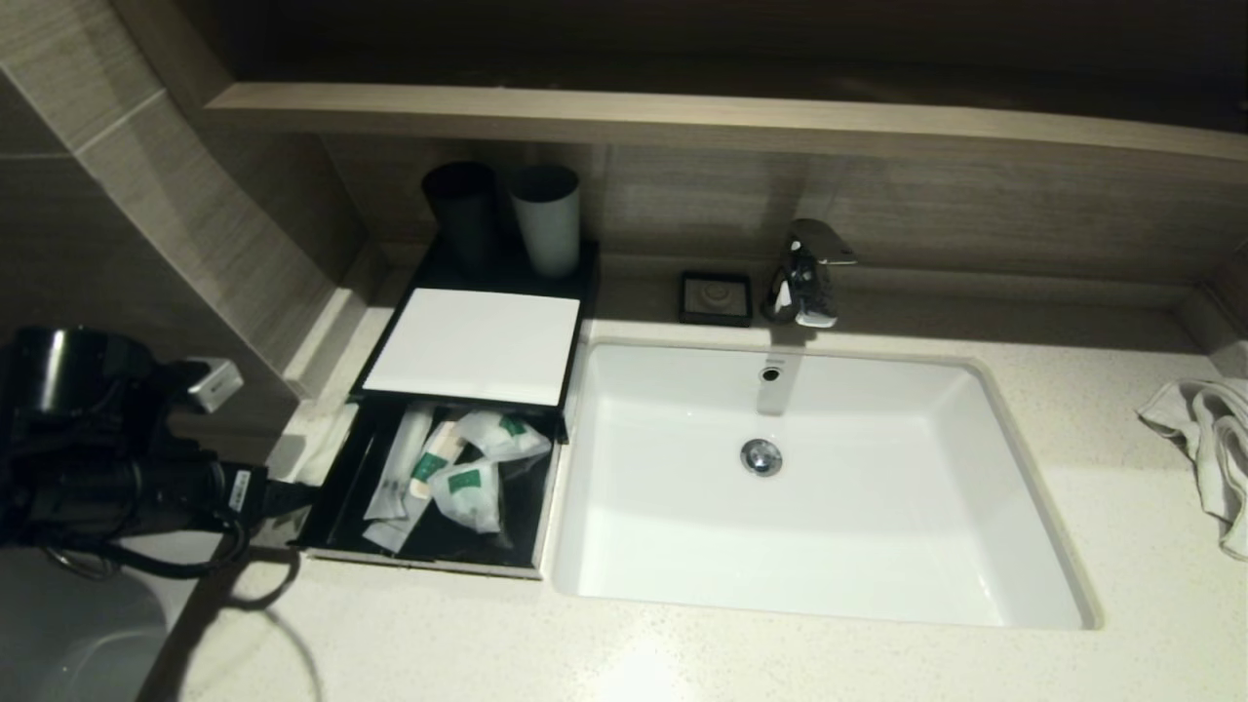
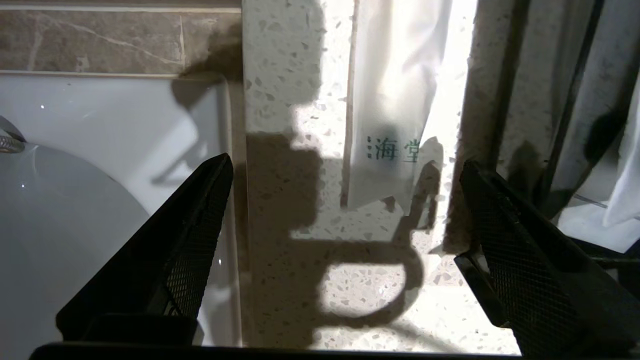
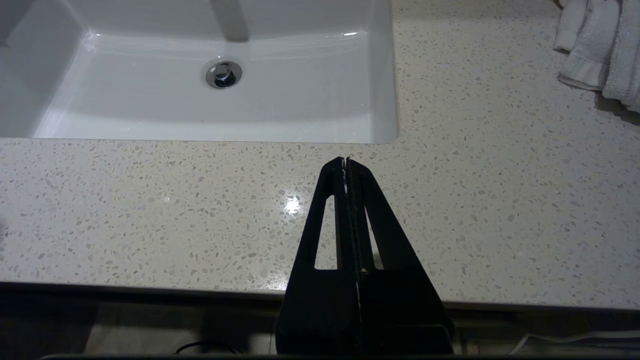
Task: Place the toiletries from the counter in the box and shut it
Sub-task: Pick up the bathroom toiletry
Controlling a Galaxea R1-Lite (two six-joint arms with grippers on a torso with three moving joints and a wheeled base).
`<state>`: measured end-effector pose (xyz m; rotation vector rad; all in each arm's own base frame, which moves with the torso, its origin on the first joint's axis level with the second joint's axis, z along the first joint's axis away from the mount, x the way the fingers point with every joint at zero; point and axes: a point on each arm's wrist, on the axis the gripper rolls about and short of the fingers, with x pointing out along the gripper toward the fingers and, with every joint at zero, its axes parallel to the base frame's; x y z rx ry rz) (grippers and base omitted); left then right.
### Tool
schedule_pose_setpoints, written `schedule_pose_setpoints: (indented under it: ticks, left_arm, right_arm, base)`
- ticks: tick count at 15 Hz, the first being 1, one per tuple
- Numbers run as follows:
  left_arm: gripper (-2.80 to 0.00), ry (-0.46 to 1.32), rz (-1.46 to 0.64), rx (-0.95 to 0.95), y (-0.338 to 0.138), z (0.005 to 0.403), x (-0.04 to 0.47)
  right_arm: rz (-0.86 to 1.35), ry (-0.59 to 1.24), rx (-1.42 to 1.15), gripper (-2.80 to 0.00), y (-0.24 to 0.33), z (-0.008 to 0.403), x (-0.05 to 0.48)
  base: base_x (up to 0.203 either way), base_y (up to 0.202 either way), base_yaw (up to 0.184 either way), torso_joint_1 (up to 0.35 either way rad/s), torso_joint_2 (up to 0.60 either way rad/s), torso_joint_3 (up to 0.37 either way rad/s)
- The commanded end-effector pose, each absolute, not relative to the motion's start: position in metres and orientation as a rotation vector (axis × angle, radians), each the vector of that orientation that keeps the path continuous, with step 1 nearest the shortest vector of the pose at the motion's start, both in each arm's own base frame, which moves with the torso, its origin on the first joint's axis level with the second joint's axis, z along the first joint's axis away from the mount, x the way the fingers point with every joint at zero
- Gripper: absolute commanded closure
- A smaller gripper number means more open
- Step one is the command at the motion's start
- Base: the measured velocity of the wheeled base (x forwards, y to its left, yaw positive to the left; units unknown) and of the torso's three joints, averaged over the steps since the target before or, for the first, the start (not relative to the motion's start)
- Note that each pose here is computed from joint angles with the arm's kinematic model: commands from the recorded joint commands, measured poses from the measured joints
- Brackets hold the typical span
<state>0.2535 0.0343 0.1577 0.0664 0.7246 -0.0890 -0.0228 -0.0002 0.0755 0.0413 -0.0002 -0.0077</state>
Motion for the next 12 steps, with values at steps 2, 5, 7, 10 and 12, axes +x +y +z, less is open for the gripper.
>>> schedule_pose_setpoints:
  ticks: [2, 5, 7, 10, 12]
  left_arm:
    - [-2.80, 0.721, -0.073, 0.059, 0.0390, 0.1556, 0.2566]
    - [-2.80, 0.718, -0.069, 0.059, 0.0405, 0.1530, 0.2604]
    - [-2.80, 0.716, -0.069, 0.061, 0.0411, 0.1520, 0.2635]
    - [-2.80, 0.718, -0.070, 0.063, 0.0412, 0.1510, 0.2644]
    - [-2.80, 0.721, -0.070, 0.063, 0.0414, 0.1499, 0.2656]
  right_arm:
    - [-0.008, 0.000, 0.041, 0.00, -0.0002, 0.0755, -0.0228]
    - [-0.008, 0.000, 0.041, 0.00, -0.0002, 0.0755, -0.0228]
    - [-0.008, 0.000, 0.041, 0.00, -0.0002, 0.0755, -0.0228]
    - [-0.008, 0.000, 0.041, 0.00, -0.0002, 0.0755, -0.0228]
    - [-0.008, 0.000, 0.041, 0.00, -0.0002, 0.0755, -0.0228]
  base:
    - [0.000, 0.000, 0.000, 0.000, 0.00, 0.000]
    - [0.000, 0.000, 0.000, 0.000, 0.00, 0.000]
    - [0.000, 0.000, 0.000, 0.000, 0.00, 0.000]
    - [0.000, 0.000, 0.000, 0.000, 0.00, 0.000]
    - [0.000, 0.000, 0.000, 0.000, 0.00, 0.000]
